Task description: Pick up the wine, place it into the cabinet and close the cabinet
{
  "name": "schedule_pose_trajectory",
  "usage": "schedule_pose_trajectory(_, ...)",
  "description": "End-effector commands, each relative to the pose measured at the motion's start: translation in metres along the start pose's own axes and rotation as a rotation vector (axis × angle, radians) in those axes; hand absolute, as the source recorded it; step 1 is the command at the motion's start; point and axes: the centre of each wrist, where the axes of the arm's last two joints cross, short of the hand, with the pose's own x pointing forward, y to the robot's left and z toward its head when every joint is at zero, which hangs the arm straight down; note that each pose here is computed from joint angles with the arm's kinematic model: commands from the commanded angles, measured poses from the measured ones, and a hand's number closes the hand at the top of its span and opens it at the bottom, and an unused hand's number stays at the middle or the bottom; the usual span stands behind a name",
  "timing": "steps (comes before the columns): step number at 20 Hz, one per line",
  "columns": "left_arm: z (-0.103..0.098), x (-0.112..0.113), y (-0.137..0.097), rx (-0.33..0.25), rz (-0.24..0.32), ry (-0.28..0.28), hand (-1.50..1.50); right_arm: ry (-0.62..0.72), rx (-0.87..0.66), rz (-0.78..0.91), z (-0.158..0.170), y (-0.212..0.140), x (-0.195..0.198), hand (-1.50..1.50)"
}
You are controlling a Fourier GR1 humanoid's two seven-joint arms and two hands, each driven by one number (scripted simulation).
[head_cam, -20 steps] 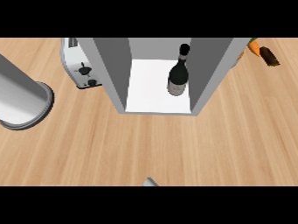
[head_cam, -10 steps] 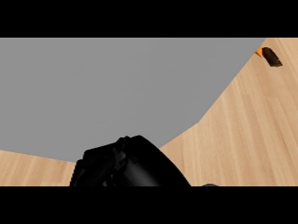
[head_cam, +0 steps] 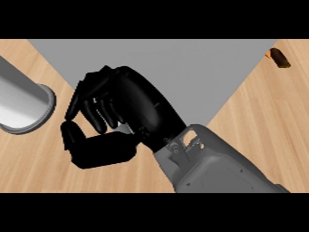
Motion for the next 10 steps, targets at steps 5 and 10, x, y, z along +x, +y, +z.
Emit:
schedule_pose_trajectory(5, -0.004, -0.013, -0.010, -0.038, 0.028, 0.051, -1.50, 0.026, -0.092, 0.066, -0.046, -0.053, -0.029, 1.50)
schedule_pose_trajectory(10, -0.023, -0.019, -0.034, -0.040, 0.045, 0.052, -1.50, 0.022, -0.098, 0.044, -0.052, -0.083, -0.031, 1.50)
